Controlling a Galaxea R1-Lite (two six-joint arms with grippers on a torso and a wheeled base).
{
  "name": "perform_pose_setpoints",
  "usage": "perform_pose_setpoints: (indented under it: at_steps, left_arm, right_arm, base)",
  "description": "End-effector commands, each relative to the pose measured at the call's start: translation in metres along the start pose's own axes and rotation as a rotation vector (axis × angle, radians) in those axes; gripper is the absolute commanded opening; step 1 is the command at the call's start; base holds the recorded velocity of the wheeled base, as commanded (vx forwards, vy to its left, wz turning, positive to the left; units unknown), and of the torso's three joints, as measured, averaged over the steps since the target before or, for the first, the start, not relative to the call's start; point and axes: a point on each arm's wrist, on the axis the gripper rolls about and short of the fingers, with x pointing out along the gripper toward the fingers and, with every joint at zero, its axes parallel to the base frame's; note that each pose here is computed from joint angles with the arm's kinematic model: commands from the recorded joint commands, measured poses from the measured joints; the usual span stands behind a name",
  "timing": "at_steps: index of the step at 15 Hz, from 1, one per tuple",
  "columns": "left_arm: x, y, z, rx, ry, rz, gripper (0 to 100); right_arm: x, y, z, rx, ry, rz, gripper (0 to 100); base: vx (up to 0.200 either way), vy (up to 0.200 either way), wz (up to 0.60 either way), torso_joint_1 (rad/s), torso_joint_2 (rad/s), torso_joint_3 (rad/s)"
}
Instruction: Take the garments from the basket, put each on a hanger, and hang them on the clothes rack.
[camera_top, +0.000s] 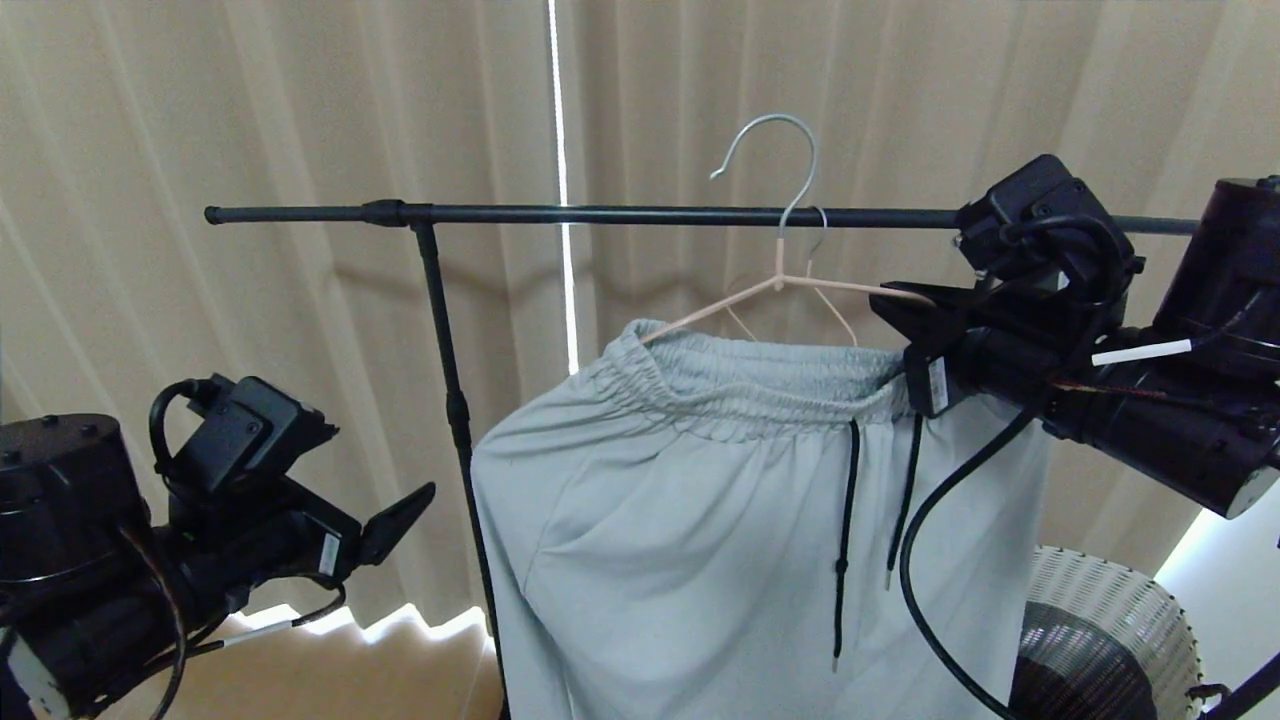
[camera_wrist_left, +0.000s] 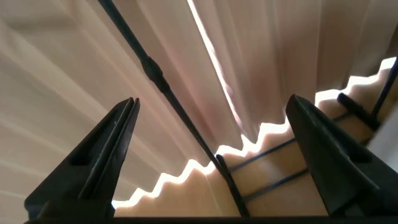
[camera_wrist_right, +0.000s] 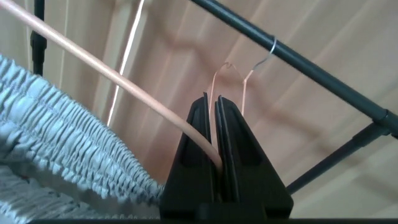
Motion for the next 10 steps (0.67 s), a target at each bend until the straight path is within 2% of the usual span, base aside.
perform_pose_setpoints:
  at_steps: [1, 4, 6, 7, 8, 10]
  left_arm:
    - [-0.018, 0.000, 0.006, 0.002, -0.054, 0.013, 100]
    - [-0.044, -0.001, 0.007, -0.020, -0.104, 0.032, 100]
    - [-0.046, -0.001, 0.009, -0.101, -0.118, 0.026, 100]
    - [-0.046, -0.001, 0.009, -0.116, -0.116, 0.023, 100]
    - [-0.042, -0.002, 0.006, -0.155, -0.106, -0.007, 100]
    - [-0.040, -0.004, 0.001, -0.160, -0.085, -0.038, 100]
  right_arm:
    - [-0.003, 0.001, -0.003, -0.004, 0.012, 0.002, 0]
    - [-0.017, -0.003, -0.006, -0.018, 0.091, -0.004, 0]
    - [-0.017, -0.007, -0.009, -0.021, 0.125, -0.039, 0]
    - [-0.017, -0.008, -0.010, -0.022, 0.133, -0.045, 0]
    - [-0.016, -0.014, -0.016, -0.026, 0.176, -0.085, 0]
    - [-0.017, -0.015, -0.019, -0.035, 0.218, -0.103, 0]
  base:
    - [0.000, 0.000, 0.00, 0.000, 0.00, 0.000]
    - [0.000, 0.000, 0.00, 0.000, 0.00, 0.000]
    - [0.000, 0.000, 0.00, 0.000, 0.00, 0.000]
    - [0.000, 0.000, 0.00, 0.000, 0.00, 0.000]
    - [0.000, 0.000, 0.00, 0.000, 0.00, 0.000]
    - [0.000, 0.000, 0.00, 0.000, 0.00, 0.000]
